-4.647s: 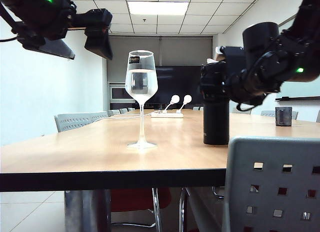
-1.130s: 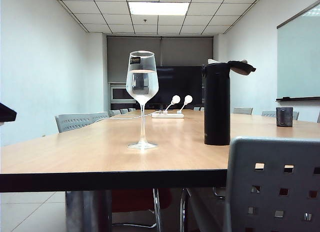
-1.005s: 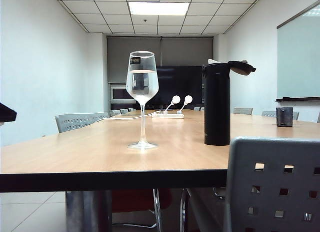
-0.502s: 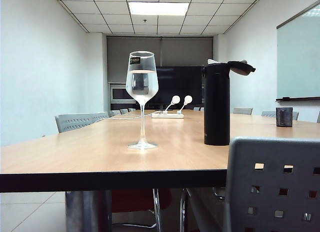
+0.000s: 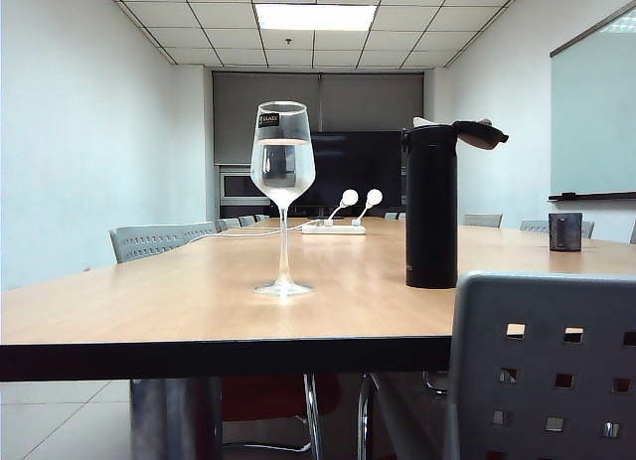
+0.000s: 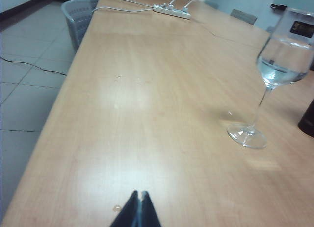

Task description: Pick up the black thermos cup, pour some water from it into the stemmed glass, and then put the thermos cup back on the table.

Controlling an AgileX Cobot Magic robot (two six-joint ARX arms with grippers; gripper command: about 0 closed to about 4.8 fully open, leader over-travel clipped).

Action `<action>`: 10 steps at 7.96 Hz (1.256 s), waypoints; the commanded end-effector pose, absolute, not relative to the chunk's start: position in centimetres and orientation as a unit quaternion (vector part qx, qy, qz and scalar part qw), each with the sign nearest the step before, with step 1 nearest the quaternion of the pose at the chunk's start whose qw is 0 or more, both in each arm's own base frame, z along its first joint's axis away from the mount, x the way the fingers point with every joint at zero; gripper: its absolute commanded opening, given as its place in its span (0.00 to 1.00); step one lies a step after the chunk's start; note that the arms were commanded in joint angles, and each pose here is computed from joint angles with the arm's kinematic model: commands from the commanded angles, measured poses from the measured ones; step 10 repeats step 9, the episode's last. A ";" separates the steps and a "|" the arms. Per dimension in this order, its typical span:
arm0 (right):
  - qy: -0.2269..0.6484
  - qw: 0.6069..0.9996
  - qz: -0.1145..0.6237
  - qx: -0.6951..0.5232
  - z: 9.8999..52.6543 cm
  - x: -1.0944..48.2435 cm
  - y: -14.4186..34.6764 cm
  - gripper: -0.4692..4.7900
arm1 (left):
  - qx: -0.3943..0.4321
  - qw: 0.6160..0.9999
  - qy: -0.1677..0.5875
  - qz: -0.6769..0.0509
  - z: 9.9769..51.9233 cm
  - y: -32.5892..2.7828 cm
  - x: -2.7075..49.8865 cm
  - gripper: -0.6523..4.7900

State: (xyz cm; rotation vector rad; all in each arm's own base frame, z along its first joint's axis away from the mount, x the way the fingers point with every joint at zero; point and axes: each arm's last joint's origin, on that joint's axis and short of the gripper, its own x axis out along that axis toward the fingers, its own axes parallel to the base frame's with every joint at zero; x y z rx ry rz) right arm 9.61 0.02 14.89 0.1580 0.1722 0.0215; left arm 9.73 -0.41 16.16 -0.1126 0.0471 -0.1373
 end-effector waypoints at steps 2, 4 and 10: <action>0.072 0.995 0.011 0.075 15.1 9.7 0.0 0.08 | -0.054 0.998 0.011 0.003 16.3 0.0 9.8 0.12; 0.073 0.994 0.011 0.075 15.1 9.7 0.0 0.08 | -0.054 0.998 0.011 0.000 16.3 0.0 9.8 0.12; 0.073 0.994 0.011 0.075 15.1 9.7 0.0 0.08 | -0.054 0.999 0.011 0.000 16.3 0.0 9.8 0.12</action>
